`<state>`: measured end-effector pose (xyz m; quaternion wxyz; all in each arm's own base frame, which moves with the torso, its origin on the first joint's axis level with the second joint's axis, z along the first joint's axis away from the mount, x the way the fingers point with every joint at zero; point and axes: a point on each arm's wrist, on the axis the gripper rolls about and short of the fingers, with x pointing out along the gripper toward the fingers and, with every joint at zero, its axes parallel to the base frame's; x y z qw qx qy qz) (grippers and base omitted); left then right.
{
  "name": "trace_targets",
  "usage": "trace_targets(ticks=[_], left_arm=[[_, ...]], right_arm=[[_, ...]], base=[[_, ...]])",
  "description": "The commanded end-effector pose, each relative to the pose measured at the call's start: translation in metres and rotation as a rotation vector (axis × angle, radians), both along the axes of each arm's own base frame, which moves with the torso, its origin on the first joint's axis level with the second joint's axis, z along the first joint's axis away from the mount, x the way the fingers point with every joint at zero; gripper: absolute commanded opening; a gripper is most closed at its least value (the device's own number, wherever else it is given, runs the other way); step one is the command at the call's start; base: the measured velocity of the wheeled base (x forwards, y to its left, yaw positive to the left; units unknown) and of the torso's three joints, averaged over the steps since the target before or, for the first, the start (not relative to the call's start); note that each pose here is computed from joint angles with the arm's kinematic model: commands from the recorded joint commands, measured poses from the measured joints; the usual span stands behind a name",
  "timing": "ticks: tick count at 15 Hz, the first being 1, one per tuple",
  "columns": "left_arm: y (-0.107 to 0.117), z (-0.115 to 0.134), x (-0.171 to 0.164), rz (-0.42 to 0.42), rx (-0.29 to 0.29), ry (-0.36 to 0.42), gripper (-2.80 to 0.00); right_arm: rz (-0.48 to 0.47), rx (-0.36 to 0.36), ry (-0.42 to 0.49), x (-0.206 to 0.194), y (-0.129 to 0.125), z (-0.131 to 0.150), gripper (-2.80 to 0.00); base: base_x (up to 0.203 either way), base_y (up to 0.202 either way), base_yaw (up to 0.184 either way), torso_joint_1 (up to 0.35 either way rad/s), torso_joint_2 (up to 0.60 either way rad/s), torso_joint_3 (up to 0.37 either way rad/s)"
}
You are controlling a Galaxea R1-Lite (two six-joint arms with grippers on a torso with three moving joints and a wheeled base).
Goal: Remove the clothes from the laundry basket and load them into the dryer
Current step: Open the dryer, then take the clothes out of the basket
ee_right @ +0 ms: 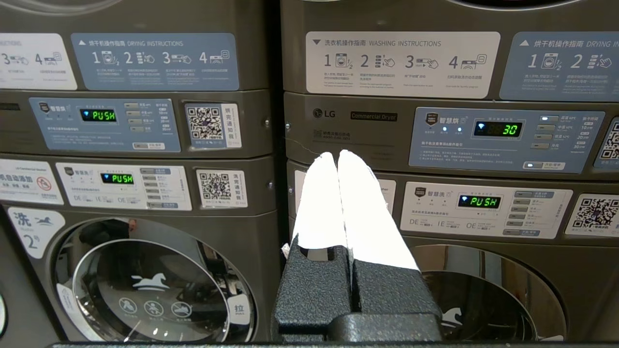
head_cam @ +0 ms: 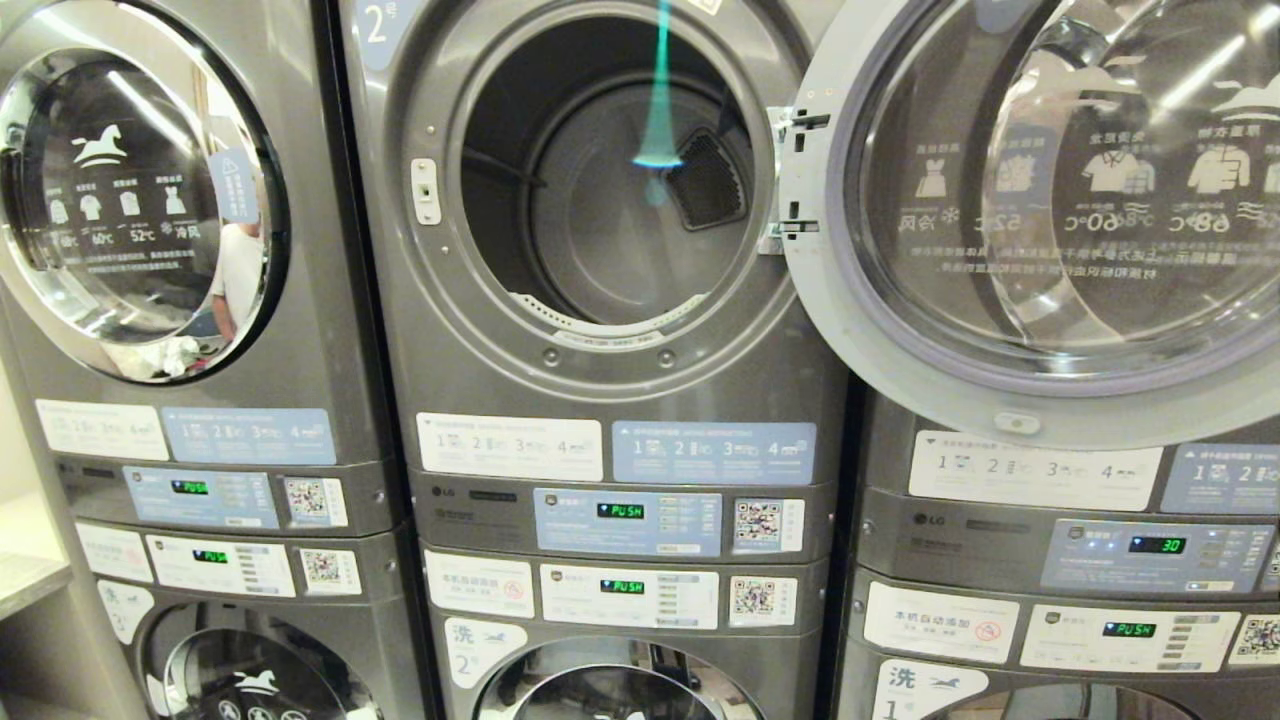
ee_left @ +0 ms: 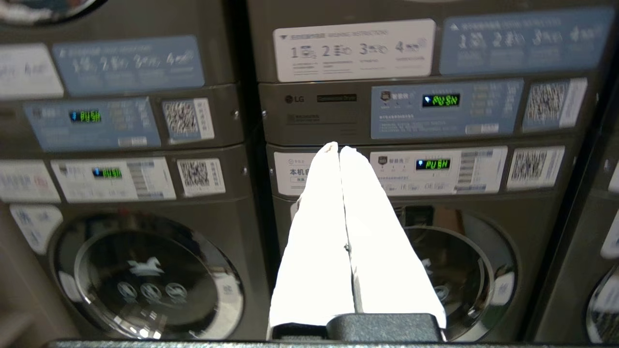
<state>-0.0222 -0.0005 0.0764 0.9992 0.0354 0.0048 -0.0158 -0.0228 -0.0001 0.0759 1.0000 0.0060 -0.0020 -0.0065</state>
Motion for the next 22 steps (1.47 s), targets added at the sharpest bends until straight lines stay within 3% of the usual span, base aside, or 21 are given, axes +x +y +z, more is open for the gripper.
trace_targets(ticks=[1, 2, 4, 9, 22], left_arm=[[0.0006, -0.0009, -0.0006, 0.027, -0.064, -0.009, -2.80], [0.0006, -0.0009, -0.0007, 0.026, -0.058, -0.008, -2.80], [0.0002, -0.0016, -0.0007, 0.010, 0.023, -0.003, -2.80], [0.0003, -0.0013, -0.0006, 0.013, -0.034, -0.005, -2.80], [0.0003, -0.0015, -0.0006, 0.013, -0.020, -0.004, -2.80]], right_arm=[[-0.001, -0.001, -0.001, -0.0001, 0.0000, -0.0002, -2.80], [-0.001, 0.001, -0.001, -0.0001, 0.0000, -0.0002, -2.80], [-0.001, 0.002, -0.001, -0.0001, 0.0000, -0.0002, -2.80], [-0.001, 0.002, -0.001, -0.0001, 0.0000, -0.0002, -2.80], [-0.001, 0.003, -0.001, -0.0001, 0.0000, -0.0002, -2.80]], base=[[0.000, 0.000, 0.000, 0.000, 0.00, 0.000], [0.000, 0.000, 0.000, 0.000, 0.00, 0.000], [0.000, 0.000, 0.000, 0.000, 0.00, 0.000], [0.000, 0.000, 0.000, 0.000, 0.00, 0.000], [0.000, 0.000, 0.000, 0.000, 0.00, 0.000]])
